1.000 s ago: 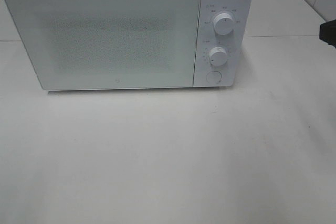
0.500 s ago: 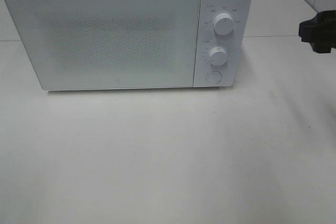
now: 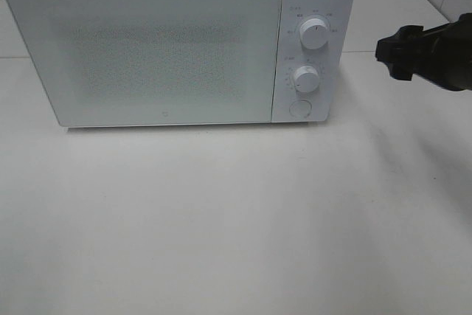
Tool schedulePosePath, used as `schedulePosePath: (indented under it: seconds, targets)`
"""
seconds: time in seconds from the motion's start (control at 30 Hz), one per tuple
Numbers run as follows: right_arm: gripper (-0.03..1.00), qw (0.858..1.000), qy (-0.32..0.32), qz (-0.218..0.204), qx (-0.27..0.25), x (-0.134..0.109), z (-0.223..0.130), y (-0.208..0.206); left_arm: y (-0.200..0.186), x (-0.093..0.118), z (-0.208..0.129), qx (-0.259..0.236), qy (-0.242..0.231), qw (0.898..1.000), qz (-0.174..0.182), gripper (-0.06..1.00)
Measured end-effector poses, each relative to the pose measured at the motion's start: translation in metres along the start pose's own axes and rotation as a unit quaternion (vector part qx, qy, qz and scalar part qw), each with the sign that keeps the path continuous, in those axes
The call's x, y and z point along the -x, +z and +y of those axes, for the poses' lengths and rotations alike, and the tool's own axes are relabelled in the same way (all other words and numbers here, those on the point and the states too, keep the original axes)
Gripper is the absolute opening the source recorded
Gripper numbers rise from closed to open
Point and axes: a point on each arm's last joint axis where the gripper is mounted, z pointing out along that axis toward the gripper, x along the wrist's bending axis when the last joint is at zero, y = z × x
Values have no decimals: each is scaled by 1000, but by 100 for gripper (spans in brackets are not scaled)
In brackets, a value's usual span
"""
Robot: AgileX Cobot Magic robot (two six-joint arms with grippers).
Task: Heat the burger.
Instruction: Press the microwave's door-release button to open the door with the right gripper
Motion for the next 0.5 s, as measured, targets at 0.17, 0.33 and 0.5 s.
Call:
schedulePosePath:
  seconds: [0.17,0.33,0.5]
  targets:
    - [71,999,38,28,-24,-17,-15,12,0,0,0,0,0,1000,0,99]
    - [71,997,49,47,-35,-29,-22,16,0,0,0,0,0,1000,0,99]
    - [71,994,67,69,-54,-45,-32,19,0,0,0,0,0,1000,0,99]
